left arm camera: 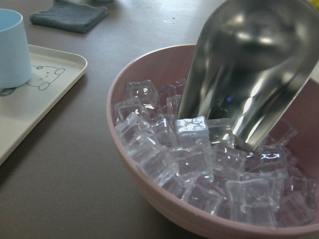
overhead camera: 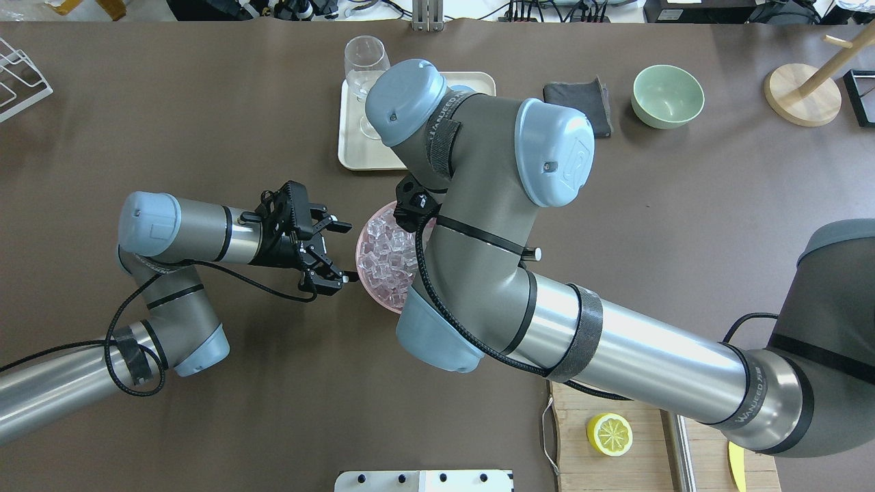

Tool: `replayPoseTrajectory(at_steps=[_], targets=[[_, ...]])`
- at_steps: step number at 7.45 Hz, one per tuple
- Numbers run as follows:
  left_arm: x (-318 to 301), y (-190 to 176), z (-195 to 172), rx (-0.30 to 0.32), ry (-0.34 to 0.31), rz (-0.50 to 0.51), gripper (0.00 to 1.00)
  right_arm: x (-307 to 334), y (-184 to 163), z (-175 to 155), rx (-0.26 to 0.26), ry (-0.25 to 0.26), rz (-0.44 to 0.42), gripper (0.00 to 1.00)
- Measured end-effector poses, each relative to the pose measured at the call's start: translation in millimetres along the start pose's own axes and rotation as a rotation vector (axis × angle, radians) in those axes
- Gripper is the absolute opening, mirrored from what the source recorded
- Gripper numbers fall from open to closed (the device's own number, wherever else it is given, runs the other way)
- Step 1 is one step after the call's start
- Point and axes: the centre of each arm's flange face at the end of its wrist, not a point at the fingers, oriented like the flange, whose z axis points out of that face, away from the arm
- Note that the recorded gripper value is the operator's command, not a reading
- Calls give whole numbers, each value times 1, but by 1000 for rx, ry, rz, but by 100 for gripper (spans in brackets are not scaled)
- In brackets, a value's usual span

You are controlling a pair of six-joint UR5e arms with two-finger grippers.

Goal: Put ice in cup with scoop
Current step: 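Drag the scoop through the ice to load cubes into it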

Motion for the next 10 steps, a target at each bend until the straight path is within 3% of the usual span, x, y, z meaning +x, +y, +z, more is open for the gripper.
replayPoseTrajectory(at_steps=[3, 10], targets=[[1, 10, -11, 1, 36, 10, 97, -2, -1, 4, 25, 5, -12, 0], [1, 10, -13, 2, 42, 9, 97, -14, 3, 6, 58, 13, -39, 0]])
